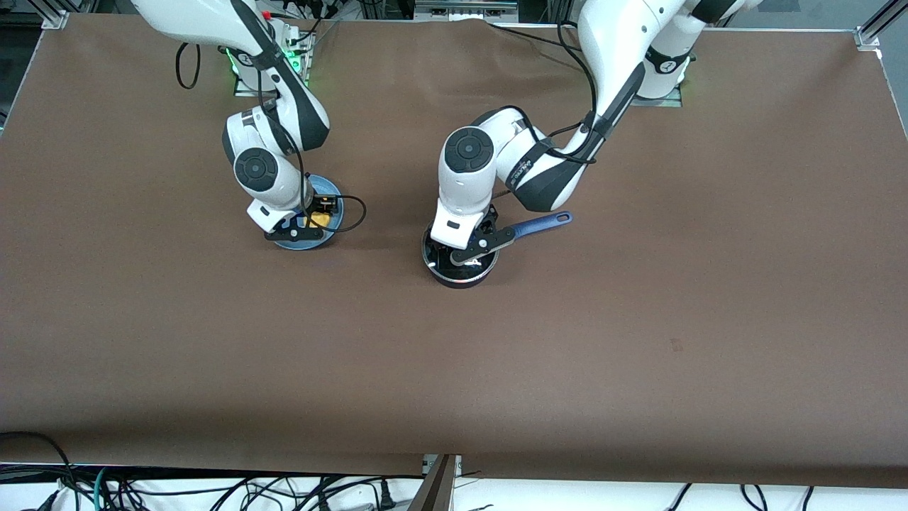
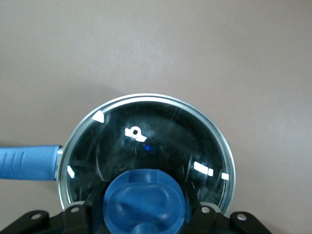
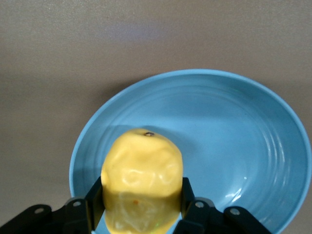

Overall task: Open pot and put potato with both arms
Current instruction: 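Lift the lid with the left gripper while the right gripper lifts the potato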

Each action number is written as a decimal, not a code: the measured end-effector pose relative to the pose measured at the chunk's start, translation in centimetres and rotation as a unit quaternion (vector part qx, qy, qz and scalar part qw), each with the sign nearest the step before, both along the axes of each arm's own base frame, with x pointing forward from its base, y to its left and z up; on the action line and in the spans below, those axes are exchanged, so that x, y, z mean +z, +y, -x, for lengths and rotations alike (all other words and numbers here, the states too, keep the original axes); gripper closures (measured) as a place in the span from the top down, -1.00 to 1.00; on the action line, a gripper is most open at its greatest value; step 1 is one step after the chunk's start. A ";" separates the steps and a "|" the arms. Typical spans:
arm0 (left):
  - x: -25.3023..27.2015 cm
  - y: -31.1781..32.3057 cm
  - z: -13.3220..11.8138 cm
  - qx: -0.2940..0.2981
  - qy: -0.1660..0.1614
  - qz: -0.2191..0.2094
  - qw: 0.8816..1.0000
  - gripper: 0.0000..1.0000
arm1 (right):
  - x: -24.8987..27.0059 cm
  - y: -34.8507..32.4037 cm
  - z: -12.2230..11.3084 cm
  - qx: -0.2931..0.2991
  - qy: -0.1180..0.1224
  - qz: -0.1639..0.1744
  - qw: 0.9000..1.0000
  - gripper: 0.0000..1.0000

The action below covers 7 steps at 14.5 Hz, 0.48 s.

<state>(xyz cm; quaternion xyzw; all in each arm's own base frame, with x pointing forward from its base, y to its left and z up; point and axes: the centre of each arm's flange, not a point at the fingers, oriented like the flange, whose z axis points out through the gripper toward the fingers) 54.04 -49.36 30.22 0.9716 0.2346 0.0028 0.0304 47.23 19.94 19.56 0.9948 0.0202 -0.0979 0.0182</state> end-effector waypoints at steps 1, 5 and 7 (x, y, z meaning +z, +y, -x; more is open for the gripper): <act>1.0 0.5 -0.6 0.004 -0.006 0.003 1.000 0.33 | 0.0 0.0 0.0 0.000 0.000 0.000 1.000 0.27; 5.6 5.5 -4.1 -0.025 -0.021 -0.003 0.999 0.33 | 0.1 0.0 0.0 0.000 0.004 0.002 1.000 0.27; 7.1 10.8 -7.2 -0.070 -0.025 -0.012 0.997 0.33 | 1.0 -0.1 -0.1 0.000 0.012 0.006 1.000 0.27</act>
